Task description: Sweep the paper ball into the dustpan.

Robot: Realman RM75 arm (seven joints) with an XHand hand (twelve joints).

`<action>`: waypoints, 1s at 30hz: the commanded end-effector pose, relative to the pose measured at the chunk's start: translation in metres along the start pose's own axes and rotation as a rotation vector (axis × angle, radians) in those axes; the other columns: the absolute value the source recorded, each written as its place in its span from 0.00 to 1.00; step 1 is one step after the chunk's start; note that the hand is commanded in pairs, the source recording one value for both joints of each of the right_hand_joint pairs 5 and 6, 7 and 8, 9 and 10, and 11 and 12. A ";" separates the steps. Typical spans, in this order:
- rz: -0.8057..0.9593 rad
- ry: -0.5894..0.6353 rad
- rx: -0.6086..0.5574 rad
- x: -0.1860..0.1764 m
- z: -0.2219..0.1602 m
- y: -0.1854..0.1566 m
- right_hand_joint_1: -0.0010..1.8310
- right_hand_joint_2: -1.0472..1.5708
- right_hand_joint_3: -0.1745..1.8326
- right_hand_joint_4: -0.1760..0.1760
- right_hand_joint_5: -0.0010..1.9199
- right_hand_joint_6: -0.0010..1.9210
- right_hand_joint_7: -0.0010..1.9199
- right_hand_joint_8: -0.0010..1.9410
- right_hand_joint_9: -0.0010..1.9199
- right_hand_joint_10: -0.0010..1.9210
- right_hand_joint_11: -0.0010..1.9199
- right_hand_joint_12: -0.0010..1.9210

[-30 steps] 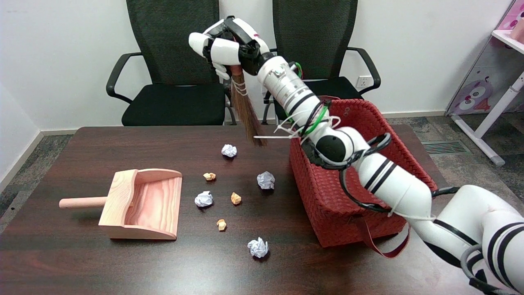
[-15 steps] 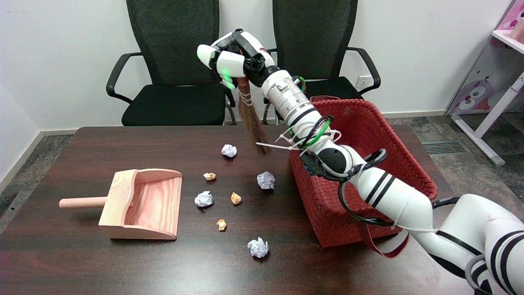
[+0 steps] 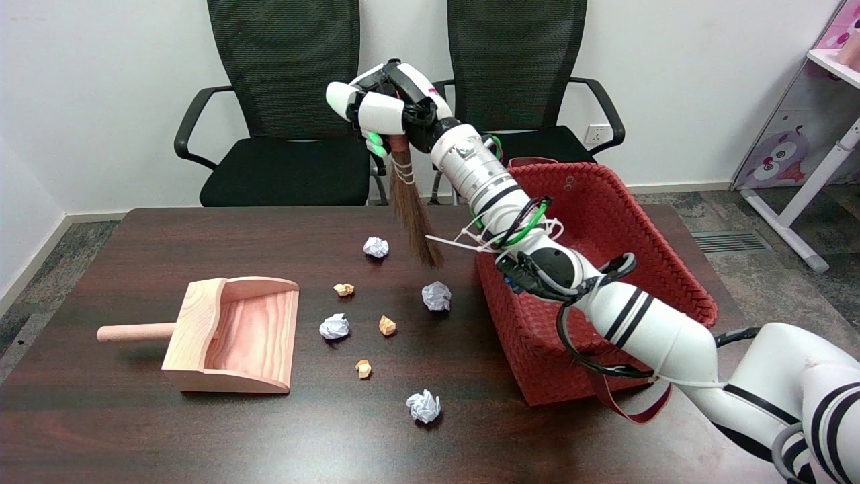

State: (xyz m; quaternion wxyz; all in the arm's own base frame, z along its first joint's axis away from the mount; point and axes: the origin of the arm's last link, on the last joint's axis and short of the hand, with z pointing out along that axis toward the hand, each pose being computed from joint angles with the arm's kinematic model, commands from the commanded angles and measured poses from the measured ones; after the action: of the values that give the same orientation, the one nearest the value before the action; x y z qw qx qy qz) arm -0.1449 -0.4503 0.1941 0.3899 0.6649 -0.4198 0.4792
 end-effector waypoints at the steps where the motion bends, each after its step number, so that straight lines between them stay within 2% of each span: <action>1: 0.021 -0.017 -0.033 -0.004 -0.002 0.006 0.50 1.00 0.74 1.00 1.00 1.00 1.00 0.99 1.00 1.00 1.00 1.00; 6: -0.004 -0.131 -0.078 -0.009 0.006 0.003 0.49 1.00 0.77 1.00 1.00 1.00 1.00 0.99 1.00 1.00 1.00 1.00; 18: 0.076 -0.182 -0.155 -0.015 0.009 0.015 0.46 1.00 0.81 1.00 1.00 1.00 1.00 0.99 1.00 1.00 1.00 1.00; 30: -0.037 -0.055 -0.102 0.021 0.005 0.015 0.45 1.00 0.80 1.00 1.00 1.00 1.00 0.99 1.00 1.00 1.00 1.00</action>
State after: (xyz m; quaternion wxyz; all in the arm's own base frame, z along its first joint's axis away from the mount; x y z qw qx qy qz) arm -0.1543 -0.4594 0.1886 0.3909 0.6614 -0.4823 0.4209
